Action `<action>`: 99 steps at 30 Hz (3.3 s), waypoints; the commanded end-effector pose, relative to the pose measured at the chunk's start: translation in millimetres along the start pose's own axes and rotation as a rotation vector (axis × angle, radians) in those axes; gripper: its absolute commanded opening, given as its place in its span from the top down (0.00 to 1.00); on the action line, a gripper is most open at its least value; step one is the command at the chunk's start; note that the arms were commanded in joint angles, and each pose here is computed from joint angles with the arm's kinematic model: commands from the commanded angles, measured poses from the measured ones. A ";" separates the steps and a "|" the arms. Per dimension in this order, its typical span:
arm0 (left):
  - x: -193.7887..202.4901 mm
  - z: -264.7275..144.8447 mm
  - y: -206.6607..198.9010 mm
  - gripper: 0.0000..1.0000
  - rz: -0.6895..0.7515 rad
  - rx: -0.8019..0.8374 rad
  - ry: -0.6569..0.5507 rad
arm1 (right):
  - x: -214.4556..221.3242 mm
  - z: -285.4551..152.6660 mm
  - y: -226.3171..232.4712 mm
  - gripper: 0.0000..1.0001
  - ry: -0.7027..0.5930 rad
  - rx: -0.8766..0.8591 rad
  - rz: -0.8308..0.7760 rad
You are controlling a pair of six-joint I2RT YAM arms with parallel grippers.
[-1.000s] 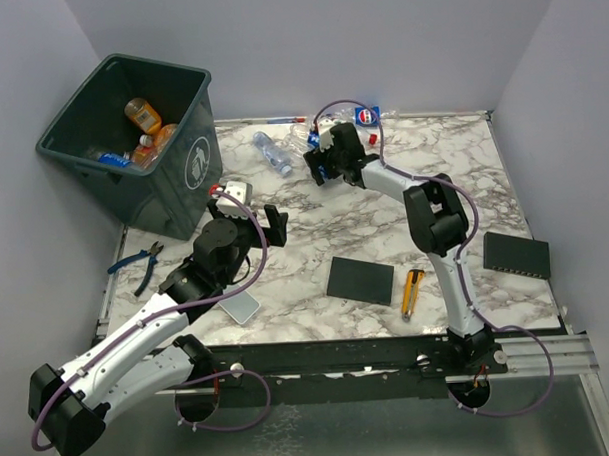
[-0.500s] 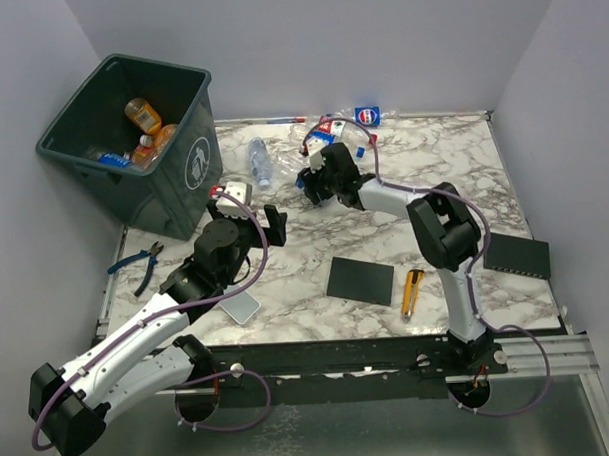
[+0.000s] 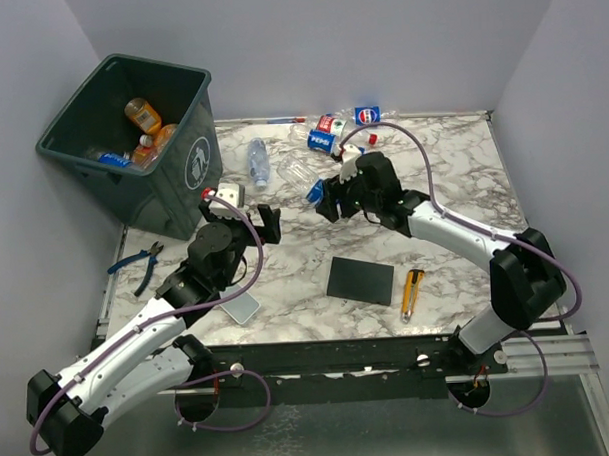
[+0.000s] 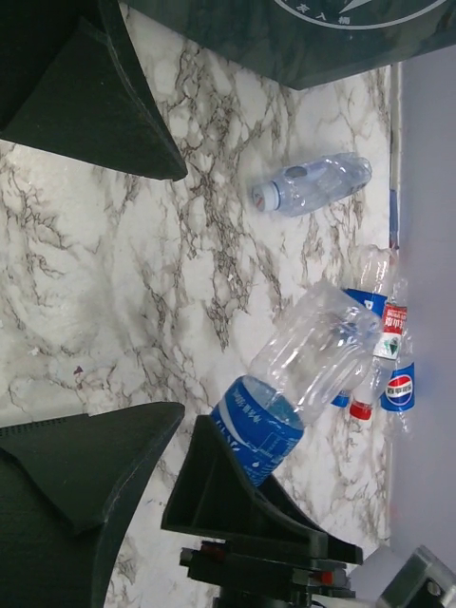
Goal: Put the plastic bottles in the bin
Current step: Pick up the plastic bottle at the center of the board.
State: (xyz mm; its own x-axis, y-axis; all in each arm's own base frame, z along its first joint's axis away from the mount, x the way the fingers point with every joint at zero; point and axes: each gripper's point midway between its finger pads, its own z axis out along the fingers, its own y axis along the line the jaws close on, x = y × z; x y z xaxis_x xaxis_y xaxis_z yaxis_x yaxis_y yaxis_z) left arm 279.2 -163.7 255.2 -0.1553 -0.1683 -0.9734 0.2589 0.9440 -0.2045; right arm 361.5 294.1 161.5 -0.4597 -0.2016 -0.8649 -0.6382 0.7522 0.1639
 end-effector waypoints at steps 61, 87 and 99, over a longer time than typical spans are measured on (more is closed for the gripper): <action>59.9 -8.4 -174.4 0.01 1.738 0.933 -0.202 | 10.6 -204.4 96.4 0.66 0.174 -0.361 0.089; 7.9 -21.9 -199.3 0.63 0.984 0.804 -0.232 | -149.2 -339.6 104.3 0.00 -0.611 -0.278 0.025; -53.2 -76.9 -236.6 0.63 -0.152 1.057 -0.118 | -136.0 -359.1 89.9 0.00 -0.872 -0.257 0.097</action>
State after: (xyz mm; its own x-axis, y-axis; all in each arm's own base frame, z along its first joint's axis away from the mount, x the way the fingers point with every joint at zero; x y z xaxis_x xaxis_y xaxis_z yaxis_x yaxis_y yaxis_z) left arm 185.2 -356.6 308.3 0.1489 0.0133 -0.9888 0.9085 0.3929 0.1421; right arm 131.1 161.4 476.6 0.0787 0.4431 -0.8930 -0.8116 0.5487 0.2007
